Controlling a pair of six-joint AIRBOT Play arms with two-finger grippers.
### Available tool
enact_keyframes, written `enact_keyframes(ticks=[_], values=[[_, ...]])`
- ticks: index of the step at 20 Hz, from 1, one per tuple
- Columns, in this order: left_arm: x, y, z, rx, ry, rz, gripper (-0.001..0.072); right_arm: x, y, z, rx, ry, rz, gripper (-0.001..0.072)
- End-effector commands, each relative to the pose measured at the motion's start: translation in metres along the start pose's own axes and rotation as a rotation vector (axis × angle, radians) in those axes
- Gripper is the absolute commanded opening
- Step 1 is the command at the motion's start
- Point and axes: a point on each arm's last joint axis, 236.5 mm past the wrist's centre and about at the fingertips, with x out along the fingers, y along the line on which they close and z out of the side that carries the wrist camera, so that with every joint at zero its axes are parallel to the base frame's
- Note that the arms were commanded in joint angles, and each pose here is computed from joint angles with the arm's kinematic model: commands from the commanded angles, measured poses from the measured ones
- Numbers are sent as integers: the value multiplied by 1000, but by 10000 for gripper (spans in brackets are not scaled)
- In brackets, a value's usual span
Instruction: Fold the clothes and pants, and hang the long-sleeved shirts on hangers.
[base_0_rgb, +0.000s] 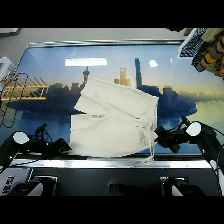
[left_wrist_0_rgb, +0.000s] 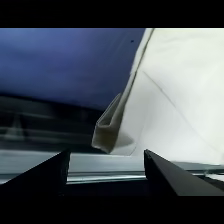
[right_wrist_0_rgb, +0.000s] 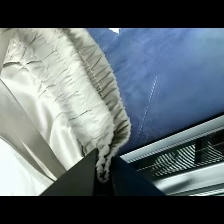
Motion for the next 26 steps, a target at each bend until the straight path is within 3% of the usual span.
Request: enact_keyframes(ticks=[1, 12, 14, 15, 16, 17, 26], values=[[7, -13, 5, 43, -15, -78, 530, 0, 0, 0, 4, -3, 2, 36], [24, -7, 2, 26, -25, -99, 524, 0, 0, -1, 4, 3, -1, 36], [23, -11, 6, 20, -41, -118, 423, 0, 0, -1, 4, 3, -1, 35], [24, -12, 8, 16, -47, -120, 318, 0, 0, -1, 4, 3, -1, 35], [24, -12, 8, 16, -47, -119, 106, 0, 0, -1, 4, 3, -1, 35], [24, -12, 8, 16, -47, -120, 12, 0, 0, -2, 4, 4, -1, 35], [-13, -26, -46, 138, 48, -141, 8, -29, -26, -59, -123, 167, -77, 35]])
